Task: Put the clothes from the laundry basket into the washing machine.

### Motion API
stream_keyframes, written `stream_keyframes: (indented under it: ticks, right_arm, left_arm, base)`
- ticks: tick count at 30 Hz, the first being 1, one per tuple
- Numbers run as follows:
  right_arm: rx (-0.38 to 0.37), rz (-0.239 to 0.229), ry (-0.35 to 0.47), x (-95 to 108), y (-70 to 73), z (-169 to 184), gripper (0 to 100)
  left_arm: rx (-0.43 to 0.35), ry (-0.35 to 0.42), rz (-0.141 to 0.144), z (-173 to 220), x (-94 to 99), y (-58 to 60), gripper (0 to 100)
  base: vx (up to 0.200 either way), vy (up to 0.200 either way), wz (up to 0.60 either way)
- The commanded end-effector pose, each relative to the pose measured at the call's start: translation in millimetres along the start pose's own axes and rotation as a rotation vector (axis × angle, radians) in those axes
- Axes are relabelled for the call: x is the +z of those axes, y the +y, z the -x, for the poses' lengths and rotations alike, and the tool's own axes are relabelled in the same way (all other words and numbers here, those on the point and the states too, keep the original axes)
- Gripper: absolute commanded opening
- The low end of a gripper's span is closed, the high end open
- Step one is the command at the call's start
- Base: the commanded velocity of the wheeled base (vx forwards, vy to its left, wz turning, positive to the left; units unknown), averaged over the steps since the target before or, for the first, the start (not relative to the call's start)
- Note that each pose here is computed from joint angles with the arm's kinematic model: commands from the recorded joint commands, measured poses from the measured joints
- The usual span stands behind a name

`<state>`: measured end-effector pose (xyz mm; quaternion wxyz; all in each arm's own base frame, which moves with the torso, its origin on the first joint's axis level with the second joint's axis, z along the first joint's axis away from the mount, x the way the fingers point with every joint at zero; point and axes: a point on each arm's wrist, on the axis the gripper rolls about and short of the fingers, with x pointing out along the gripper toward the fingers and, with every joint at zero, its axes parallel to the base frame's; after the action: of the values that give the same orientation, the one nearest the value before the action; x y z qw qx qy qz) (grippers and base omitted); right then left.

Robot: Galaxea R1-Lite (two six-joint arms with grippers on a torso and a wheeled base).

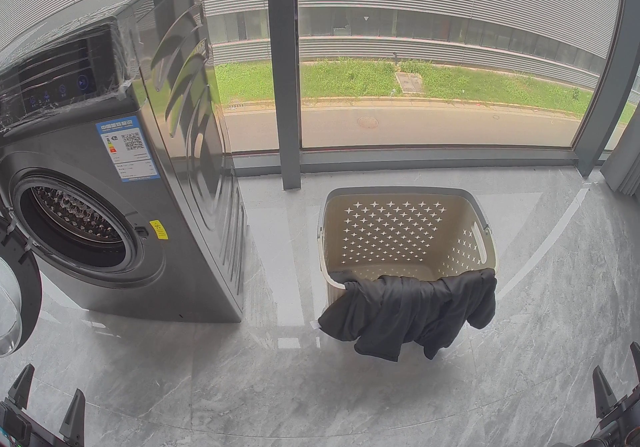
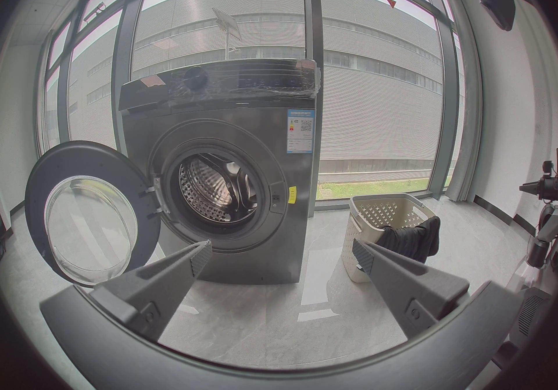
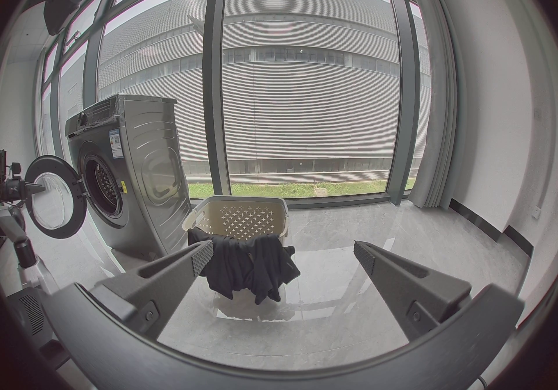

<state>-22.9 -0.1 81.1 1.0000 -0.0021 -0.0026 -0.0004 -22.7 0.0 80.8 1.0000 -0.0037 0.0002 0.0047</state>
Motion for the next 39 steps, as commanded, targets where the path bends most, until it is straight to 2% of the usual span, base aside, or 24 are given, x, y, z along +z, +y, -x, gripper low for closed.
stream_keyframes:
  ticks: [1,7,22,28,39]
  right_arm:
    - [0.001,0.000,0.004,-5.1,0.0,-0.3,100]
    - [0.001,0.000,0.004,-5.1,0.0,-0.3,100]
    - [0.001,0.000,0.004,-5.1,0.0,-0.3,100]
    - [0.001,0.000,0.004,-5.1,0.0,-0.3,100]
    - [0.001,0.000,0.004,-5.1,0.0,-0.3,100]
  left_arm:
    - [0.001,0.001,0.000,0.0,-5.3,0.0,100]
    - [0.000,-0.002,0.000,0.1,-4.7,0.1,100]
    - [0.000,0.000,0.000,0.1,-4.8,0.1,100]
    - [0.001,0.000,0.000,0.1,-4.8,0.0,100]
    - [0.000,0.000,0.000,0.1,-4.8,0.1,100]
  base:
    - [0.000,-0.200,0.00]
    - [0.000,-0.200,0.00]
    - [0.000,0.000,0.00]
    - [0.000,-0.200,0.00]
    - [0.000,0.000,0.00]
